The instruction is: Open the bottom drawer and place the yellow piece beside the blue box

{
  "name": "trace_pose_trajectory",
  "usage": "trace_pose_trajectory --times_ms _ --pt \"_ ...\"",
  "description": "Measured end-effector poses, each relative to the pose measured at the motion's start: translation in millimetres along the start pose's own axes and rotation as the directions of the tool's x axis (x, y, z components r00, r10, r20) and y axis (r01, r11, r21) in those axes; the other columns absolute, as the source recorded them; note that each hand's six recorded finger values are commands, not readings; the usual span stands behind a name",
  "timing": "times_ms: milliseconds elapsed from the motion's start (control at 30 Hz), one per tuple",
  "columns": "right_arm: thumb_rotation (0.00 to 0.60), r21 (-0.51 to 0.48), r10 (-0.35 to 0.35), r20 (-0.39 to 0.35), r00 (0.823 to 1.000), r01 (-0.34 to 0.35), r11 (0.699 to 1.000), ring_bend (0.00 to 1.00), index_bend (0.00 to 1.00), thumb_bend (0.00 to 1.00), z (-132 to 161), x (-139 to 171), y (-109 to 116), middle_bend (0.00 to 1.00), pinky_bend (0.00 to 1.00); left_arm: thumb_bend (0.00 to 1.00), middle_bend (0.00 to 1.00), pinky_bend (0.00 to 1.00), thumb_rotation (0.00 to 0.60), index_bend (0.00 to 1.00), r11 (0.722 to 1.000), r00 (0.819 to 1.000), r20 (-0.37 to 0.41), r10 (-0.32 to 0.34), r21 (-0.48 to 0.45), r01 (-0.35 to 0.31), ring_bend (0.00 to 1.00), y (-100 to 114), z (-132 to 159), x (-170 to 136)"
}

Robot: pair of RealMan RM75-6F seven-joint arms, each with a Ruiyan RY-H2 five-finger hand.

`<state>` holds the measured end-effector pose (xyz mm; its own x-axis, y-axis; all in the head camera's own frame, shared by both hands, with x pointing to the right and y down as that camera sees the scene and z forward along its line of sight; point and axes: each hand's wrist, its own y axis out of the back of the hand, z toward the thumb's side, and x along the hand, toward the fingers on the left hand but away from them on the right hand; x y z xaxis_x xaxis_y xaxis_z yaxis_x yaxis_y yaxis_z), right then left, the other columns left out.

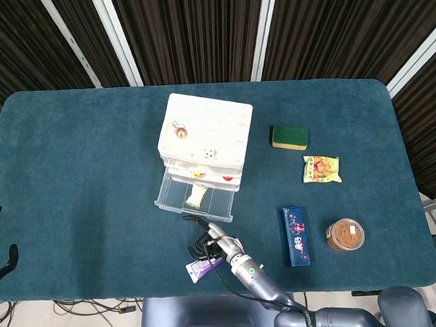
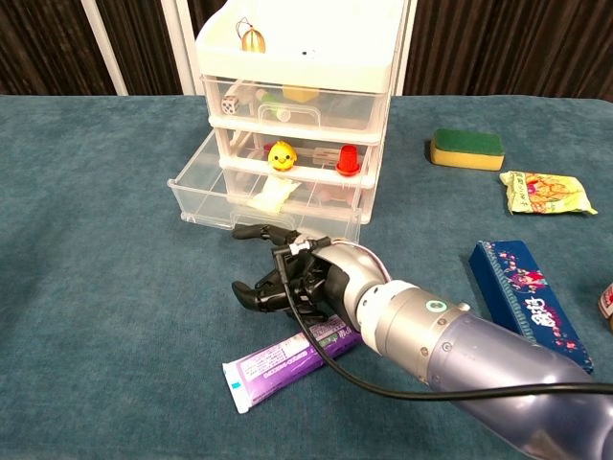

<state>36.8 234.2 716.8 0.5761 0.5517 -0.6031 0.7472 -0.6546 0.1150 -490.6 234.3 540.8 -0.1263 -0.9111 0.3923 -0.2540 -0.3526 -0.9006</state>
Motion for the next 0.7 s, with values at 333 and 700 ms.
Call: trace_pose_trajectory --times_ms 333,700 --pt "0.6 0.021 0.005 -0.052 0.999 -0.004 1.0 0.97 0.17 0.48 18.7 14.4 4.3 0.97 1.0 0.48 0.0 0.0 0.6 0.07 1.0 1.0 0.002 -0.002 0.002 0.002 0.0 -0.7 0.8 0.1" --pt "0.6 0.211 0.011 -0.15 0.989 0.021 0.977 0.98 0.19 0.29 72.9 33.8 29.2 0.97 1.0 0.48 0.0 0.0 0.6 0.07 1.0 1.0 0.005 -0.001 -0.003 0.001 0.0 -0.5 1.8 -0.1"
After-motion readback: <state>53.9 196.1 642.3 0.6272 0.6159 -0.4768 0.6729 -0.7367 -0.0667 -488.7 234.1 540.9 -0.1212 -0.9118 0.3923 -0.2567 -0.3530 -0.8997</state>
